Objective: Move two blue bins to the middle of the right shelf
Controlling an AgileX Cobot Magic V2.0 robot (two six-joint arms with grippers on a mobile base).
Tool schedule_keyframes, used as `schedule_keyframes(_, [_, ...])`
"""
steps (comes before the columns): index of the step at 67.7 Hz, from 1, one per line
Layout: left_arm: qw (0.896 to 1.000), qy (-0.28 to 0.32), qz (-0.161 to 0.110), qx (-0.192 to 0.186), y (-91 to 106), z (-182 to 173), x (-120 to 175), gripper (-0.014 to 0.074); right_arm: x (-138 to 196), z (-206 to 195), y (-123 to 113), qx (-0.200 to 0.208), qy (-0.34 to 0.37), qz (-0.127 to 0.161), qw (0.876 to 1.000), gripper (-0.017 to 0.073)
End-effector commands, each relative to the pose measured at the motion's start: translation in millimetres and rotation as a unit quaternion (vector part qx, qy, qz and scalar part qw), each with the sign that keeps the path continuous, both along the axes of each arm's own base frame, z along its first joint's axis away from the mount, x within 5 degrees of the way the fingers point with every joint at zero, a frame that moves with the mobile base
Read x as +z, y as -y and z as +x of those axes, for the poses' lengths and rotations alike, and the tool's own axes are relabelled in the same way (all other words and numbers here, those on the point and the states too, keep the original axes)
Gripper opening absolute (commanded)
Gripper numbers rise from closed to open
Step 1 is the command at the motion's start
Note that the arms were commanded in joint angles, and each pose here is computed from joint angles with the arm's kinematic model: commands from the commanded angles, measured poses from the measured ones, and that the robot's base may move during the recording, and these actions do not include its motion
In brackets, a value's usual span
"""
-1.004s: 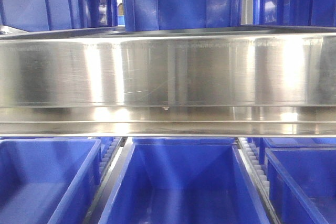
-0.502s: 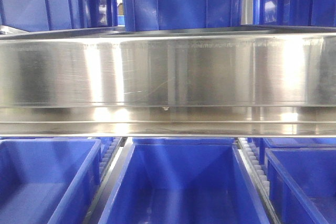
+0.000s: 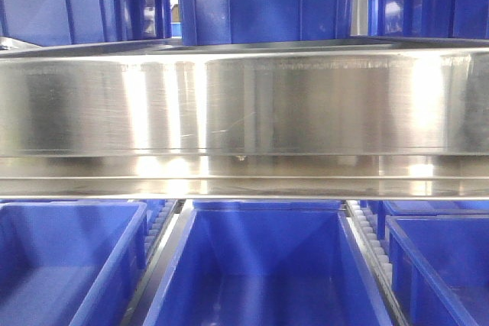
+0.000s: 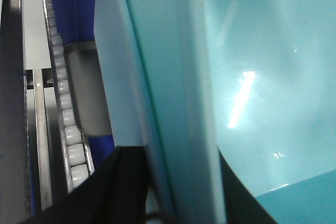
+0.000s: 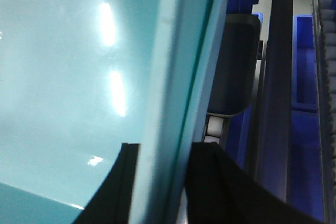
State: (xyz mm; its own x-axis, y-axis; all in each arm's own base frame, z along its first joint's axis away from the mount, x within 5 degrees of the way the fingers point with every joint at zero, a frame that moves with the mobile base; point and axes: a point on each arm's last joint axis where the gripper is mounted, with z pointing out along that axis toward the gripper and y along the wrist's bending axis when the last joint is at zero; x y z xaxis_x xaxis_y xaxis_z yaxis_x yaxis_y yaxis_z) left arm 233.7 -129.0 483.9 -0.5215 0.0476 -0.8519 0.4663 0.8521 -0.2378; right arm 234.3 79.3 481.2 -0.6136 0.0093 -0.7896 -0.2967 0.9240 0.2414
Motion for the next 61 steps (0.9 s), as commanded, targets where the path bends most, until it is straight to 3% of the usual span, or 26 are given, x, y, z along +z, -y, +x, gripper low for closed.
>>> schedule_keyframes(1, [0.997, 0.058, -0.05, -0.002, -2.2, -10.3, 22.7, -0.0111, 9.3, 0.8, 6.0, -0.017, 0.043, -0.009, 0.999, -0.0154])
schedule_keyframes(61, [0.997, 0.059, -0.05, -0.002, -2.3, -10.2, 22.8, -0.0111, 5.5, 7.1, 4.4, -0.017, 0.038, -0.011, 0.999, -0.0154])
